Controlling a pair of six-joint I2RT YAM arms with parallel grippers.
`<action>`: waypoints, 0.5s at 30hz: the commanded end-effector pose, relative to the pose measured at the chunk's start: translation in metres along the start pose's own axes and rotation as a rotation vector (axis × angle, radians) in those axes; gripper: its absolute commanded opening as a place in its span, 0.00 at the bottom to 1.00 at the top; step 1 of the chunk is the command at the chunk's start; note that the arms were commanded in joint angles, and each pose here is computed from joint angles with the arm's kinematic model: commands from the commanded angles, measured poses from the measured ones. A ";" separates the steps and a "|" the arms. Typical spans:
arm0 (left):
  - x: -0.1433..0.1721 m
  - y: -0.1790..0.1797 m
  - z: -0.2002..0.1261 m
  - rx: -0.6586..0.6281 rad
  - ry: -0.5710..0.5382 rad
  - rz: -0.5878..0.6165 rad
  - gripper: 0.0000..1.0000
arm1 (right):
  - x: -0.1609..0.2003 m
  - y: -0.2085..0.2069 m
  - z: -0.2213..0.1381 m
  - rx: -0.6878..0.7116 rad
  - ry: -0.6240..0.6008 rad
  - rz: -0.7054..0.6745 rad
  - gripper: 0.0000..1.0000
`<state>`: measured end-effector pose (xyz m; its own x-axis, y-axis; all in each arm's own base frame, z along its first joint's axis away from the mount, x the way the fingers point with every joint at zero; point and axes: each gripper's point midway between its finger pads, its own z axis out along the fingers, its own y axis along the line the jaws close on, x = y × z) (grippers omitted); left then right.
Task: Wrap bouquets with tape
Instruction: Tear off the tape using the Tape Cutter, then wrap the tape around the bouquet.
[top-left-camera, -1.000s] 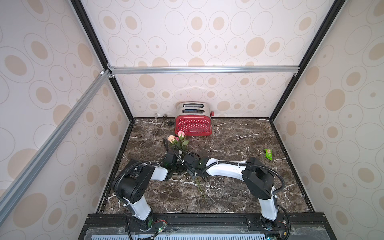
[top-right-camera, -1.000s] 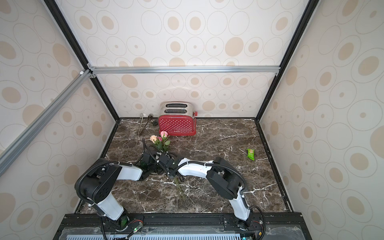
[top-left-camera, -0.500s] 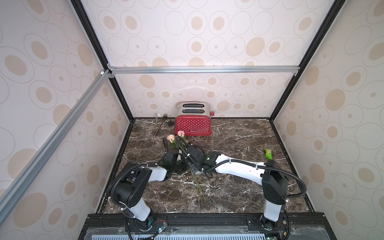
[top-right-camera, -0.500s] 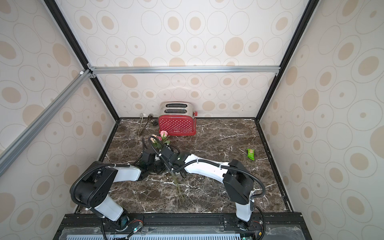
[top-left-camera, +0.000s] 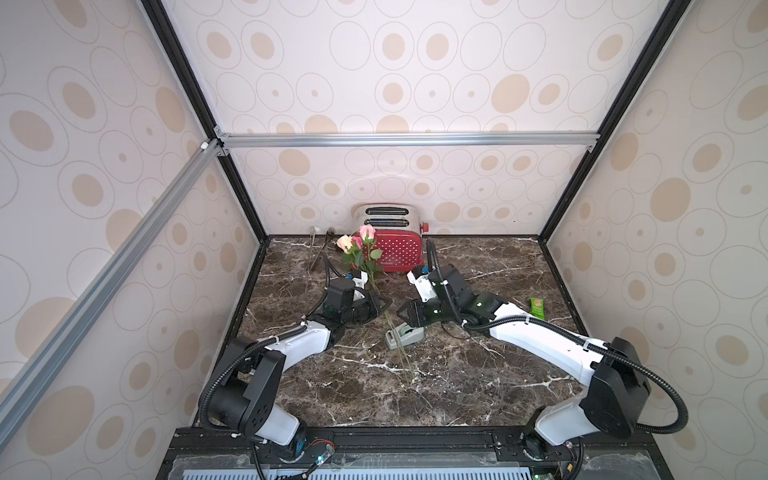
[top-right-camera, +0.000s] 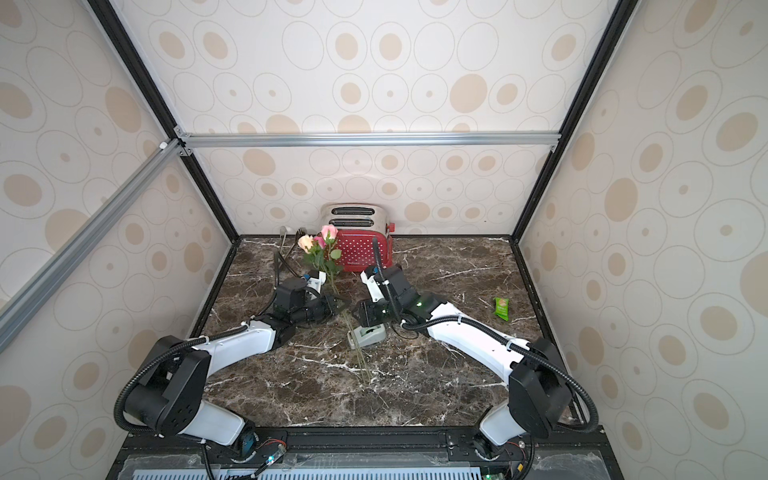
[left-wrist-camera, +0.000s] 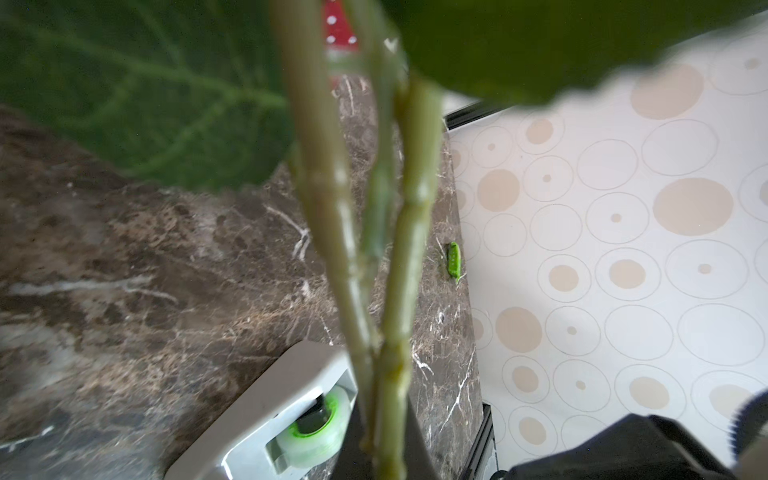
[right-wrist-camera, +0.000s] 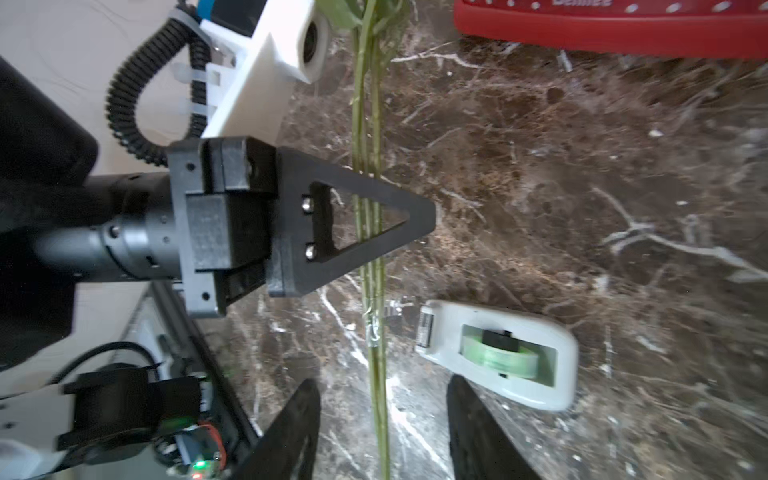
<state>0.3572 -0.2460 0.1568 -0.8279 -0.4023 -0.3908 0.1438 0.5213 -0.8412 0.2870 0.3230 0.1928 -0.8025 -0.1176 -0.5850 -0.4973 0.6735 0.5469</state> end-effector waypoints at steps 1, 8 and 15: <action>-0.021 -0.032 -0.004 0.082 -0.038 0.064 0.00 | -0.010 0.037 -0.012 -0.227 -0.020 0.028 0.47; -0.024 -0.045 -0.008 0.131 -0.046 0.059 0.00 | -0.008 0.038 -0.001 -0.200 0.033 -0.011 0.45; -0.022 -0.053 -0.015 0.161 -0.048 0.068 0.00 | -0.011 0.036 0.014 -0.145 0.054 -0.035 0.43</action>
<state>0.3587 -0.2536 0.1806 -0.8224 -0.3936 -0.4108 0.2026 0.4722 -0.8579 0.2815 0.3550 0.2142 -0.8041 -0.1581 -0.5731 -0.5568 0.5380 0.6329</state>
